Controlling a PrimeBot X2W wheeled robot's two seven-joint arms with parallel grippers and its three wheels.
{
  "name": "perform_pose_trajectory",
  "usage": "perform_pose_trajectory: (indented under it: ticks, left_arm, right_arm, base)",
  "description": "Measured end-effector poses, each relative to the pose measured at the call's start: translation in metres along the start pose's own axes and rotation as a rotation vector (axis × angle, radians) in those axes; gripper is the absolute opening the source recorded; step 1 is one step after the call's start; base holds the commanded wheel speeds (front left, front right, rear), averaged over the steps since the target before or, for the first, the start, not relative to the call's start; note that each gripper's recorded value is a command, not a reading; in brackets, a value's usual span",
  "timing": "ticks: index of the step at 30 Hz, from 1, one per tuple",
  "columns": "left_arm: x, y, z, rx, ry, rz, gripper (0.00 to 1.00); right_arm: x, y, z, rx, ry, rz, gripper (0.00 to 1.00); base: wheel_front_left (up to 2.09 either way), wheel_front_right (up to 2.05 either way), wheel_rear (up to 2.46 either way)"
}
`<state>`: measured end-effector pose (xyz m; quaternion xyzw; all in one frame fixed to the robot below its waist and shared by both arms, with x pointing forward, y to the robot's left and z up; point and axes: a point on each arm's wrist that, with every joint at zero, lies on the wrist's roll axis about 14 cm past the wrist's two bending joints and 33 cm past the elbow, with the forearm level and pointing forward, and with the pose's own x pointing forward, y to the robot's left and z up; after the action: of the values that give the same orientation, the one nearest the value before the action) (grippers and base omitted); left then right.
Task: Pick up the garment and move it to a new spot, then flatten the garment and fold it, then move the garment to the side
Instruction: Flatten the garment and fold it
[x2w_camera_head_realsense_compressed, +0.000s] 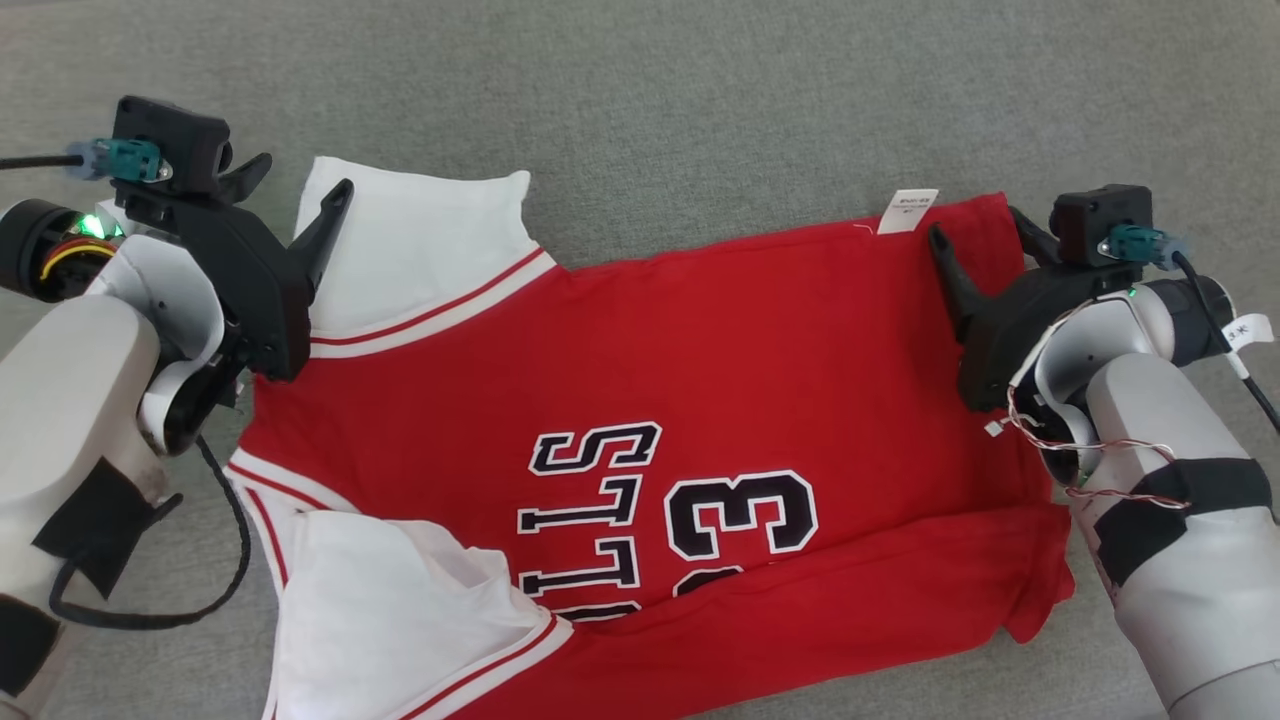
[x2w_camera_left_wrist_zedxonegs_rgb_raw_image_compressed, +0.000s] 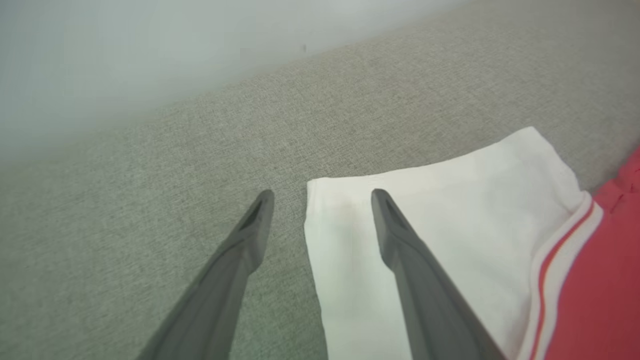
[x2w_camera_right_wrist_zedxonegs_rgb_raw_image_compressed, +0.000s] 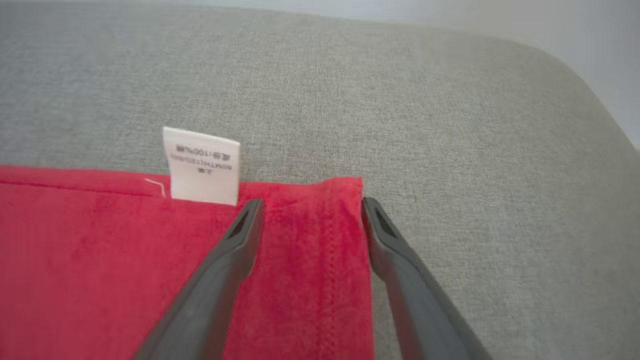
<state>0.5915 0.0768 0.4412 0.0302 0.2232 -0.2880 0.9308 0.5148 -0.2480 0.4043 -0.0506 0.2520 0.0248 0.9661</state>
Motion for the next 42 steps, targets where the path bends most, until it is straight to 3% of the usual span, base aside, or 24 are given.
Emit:
perform_pose_trajectory:
  ticks: [14,15,16,25,32,42]
  left_arm:
    - [0.027,0.012,-0.028,-0.031,0.089,0.015,1.0]
    - [0.03,0.009,-0.033,-0.045,0.103,0.008,0.43]
    - [0.031,0.007,-0.033,-0.049,0.104,0.001,0.01]
    - [0.023,-0.006,-0.009,-0.075,0.009,-0.024,0.0]
    - [-0.002,-0.011,0.038,-0.056,-0.175,-0.025,0.0]
    - [-0.065,-0.044,0.037,-0.061,-0.339,-0.079,0.0]
  right_arm:
    - [0.016,0.004,0.002,0.0,0.004,0.016,1.0]
    - [0.018,0.004,0.001,0.002,0.006,0.016,0.36]
    - [0.019,0.004,0.002,0.003,0.004,0.016,0.0]
    - [0.014,-0.009,0.018,0.005,-0.082,-0.015,0.0]
    - [0.001,-0.006,0.033,0.012,-0.165,-0.011,0.0]
    - [-0.03,-0.004,0.022,0.142,-0.237,-0.013,0.0]
  base:
    - [0.0,0.0,0.0]
    - [0.0,0.0,0.0]
    - [0.0,0.0,0.0]
    - [0.0,0.0,0.0]
    - [0.0,0.0,0.0]
    - [0.0,0.0,0.0]
